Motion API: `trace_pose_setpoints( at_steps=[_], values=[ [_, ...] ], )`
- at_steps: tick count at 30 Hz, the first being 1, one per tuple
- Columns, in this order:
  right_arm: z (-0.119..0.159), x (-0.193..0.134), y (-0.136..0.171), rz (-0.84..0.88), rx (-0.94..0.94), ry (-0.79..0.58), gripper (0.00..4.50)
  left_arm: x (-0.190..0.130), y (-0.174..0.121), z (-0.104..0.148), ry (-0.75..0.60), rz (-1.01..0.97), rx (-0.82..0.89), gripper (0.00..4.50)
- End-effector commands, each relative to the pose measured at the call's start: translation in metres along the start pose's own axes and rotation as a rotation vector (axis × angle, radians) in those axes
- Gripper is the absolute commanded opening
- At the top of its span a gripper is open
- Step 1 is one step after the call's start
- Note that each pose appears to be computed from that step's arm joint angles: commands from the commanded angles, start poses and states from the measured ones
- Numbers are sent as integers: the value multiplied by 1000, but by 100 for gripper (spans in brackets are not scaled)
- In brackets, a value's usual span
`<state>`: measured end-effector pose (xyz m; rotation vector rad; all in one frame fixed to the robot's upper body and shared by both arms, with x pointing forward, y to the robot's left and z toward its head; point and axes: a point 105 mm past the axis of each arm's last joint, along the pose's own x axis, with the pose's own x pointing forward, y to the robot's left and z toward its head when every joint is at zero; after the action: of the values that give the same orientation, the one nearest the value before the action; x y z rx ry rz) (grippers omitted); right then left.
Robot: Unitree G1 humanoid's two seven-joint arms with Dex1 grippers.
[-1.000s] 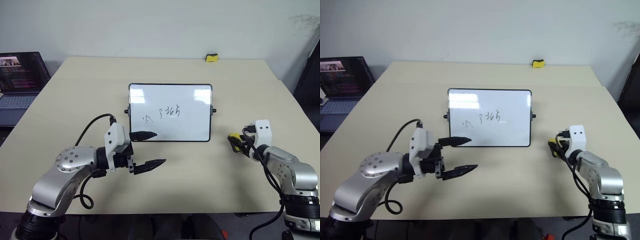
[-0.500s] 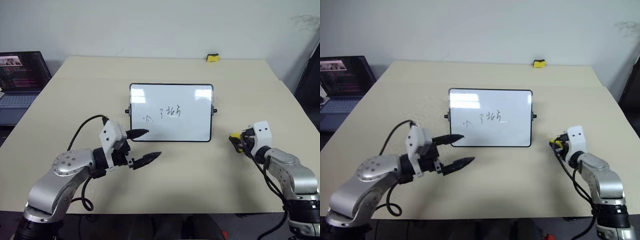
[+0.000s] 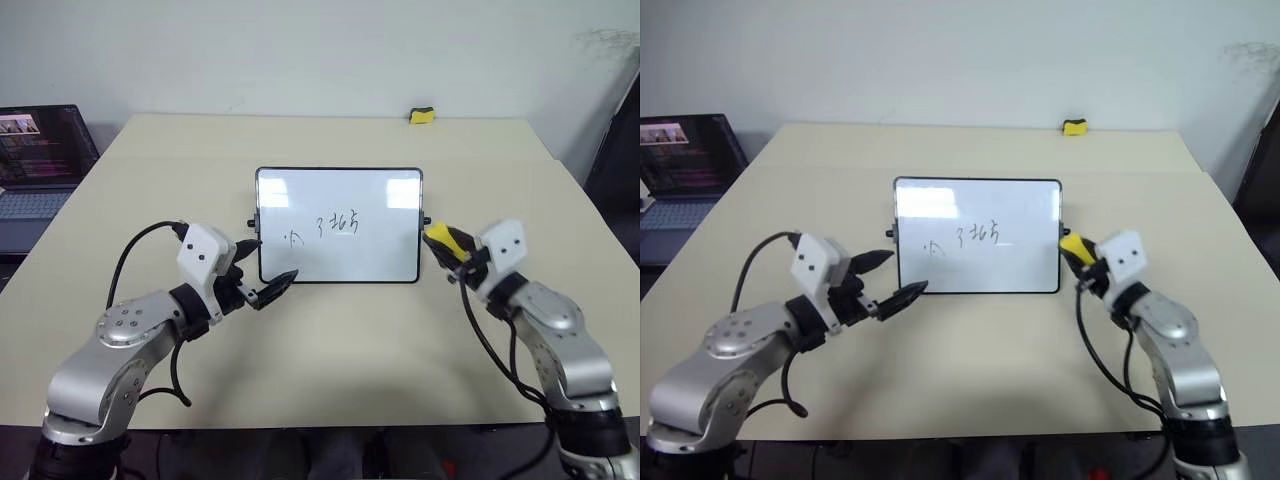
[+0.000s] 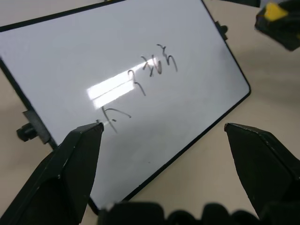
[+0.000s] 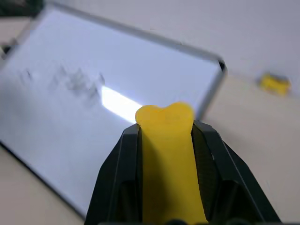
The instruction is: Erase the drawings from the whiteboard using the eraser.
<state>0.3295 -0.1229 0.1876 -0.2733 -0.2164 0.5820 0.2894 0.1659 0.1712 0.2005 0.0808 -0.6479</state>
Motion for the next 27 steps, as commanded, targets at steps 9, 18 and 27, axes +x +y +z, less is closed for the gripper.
trace_pose_setpoints(
  at_steps=[9, 18, 27],
  values=[
    [27, 87, 11, 55, -137, -176, 112, 8, 8, 13, -35, 2, 19, 450],
    [-26, 113, 10, 85, -291, 16, 112, 20, -1, 11, -31, -36, 11, 450],
    [-101, 80, 43, 355, -378, 293, 110, 16, 0, 4, -12, -29, 0, 450]
  ],
)
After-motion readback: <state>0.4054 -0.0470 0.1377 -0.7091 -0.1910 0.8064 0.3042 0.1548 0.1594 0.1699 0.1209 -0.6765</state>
